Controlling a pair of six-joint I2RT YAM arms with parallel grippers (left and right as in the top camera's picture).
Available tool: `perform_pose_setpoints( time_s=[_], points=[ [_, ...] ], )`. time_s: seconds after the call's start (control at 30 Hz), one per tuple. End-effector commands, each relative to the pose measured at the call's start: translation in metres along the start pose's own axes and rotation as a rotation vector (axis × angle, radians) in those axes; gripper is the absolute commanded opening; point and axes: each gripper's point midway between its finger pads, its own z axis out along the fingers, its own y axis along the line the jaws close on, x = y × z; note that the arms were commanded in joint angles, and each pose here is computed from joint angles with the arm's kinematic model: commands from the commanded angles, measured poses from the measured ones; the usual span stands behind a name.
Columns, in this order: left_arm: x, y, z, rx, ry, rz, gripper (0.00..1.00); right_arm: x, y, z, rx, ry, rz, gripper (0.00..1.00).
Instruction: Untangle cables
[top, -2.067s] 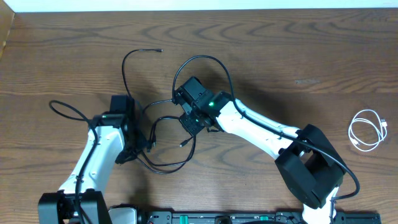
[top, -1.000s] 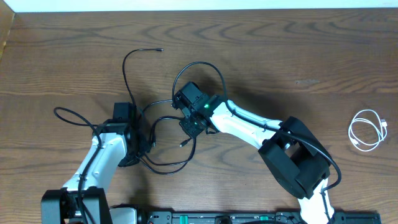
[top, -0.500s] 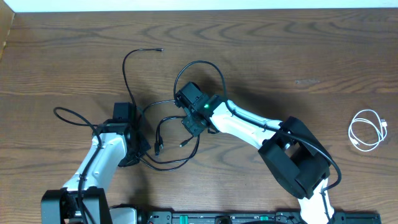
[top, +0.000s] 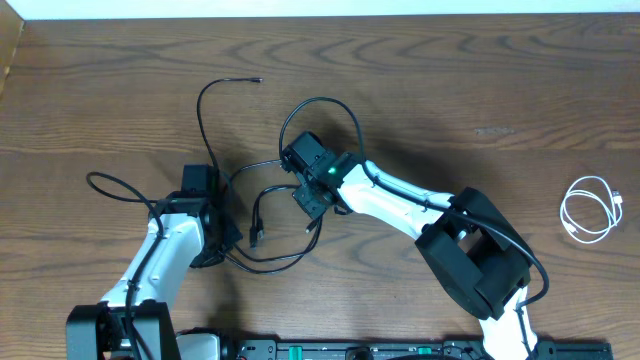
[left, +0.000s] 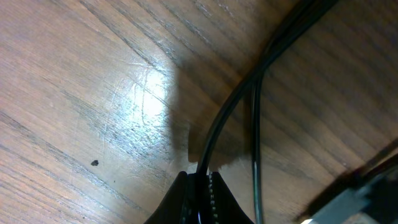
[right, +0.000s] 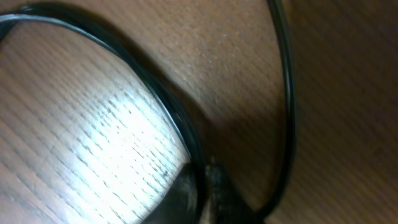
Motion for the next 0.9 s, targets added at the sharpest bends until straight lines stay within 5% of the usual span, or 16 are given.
perform_pose_setpoints(
  time_s=[0.0, 0.6, 0.77, 0.87],
  points=[
    [0.001, 0.003, 0.002, -0.019, 0.0, -0.003, 0.08, 0.005, -0.002, 0.005, 0.013, 0.015, 0.001, 0.01],
    [0.0, 0.003, 0.002, -0.017, -0.003, -0.004, 0.08, -0.01, -0.009, -0.054, 0.015, -0.049, -0.02, 0.01],
    [0.0, 0.003, 0.002, -0.017, -0.003, -0.004, 0.08, -0.009, -0.008, -0.053, 0.014, -0.046, -0.021, 0.38],
    [0.0, 0.002, 0.002, -0.015, -0.007, -0.004, 0.08, -0.009, -0.004, -0.053, 0.01, -0.047, -0.03, 0.5]
  ],
)
